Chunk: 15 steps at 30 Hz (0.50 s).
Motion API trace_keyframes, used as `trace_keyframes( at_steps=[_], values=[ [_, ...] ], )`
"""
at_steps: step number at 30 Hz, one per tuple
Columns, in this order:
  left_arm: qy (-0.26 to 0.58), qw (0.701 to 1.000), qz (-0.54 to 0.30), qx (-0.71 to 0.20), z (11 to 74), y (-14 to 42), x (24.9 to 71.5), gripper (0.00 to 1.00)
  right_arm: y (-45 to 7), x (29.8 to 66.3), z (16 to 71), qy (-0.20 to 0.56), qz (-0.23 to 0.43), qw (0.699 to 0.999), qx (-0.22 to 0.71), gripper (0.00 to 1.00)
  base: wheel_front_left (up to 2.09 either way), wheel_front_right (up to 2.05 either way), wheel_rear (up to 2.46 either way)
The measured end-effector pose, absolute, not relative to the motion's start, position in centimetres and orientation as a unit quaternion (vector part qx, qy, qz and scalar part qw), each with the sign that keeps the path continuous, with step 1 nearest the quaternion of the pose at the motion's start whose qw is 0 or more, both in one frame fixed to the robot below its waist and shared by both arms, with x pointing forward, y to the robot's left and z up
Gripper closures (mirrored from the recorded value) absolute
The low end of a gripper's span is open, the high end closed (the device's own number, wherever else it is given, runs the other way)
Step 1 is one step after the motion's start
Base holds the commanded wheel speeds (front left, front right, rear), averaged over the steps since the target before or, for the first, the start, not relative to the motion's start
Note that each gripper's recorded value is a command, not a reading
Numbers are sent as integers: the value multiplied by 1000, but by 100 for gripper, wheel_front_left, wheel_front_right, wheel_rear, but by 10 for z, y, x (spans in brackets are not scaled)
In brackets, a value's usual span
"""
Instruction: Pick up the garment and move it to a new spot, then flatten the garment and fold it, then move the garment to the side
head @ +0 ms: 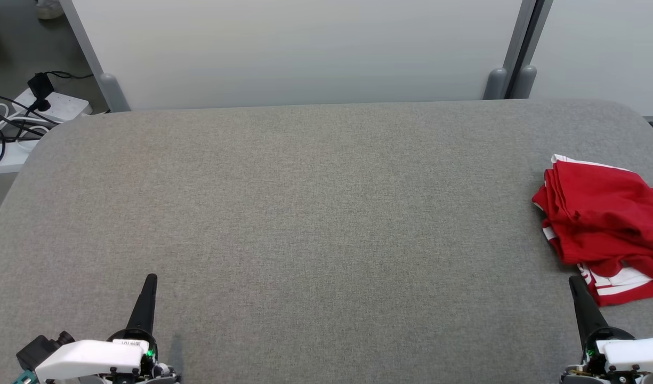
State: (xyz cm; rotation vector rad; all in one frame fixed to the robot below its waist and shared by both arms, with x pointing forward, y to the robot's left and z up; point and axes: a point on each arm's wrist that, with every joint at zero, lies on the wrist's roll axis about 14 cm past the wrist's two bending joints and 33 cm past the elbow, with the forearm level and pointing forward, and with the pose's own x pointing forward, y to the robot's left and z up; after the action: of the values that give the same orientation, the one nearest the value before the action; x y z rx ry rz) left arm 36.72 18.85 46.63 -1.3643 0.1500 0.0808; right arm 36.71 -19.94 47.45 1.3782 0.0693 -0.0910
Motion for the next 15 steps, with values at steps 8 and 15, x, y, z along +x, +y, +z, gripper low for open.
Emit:
trace_keyframes(
  at_steps=[8, 15],
  values=[
    [60, 745, 34, -663, 469, 190, 368, 100, -202, 372, 481, 22, -38, 742, 669, 100, 0, 0, 0],
    [48, 717, 26, -694, 476, 187, 373, 100, -204, 375, 481, 19, -39, 716, 697, 100, 0, 0, 0]
  ],
)
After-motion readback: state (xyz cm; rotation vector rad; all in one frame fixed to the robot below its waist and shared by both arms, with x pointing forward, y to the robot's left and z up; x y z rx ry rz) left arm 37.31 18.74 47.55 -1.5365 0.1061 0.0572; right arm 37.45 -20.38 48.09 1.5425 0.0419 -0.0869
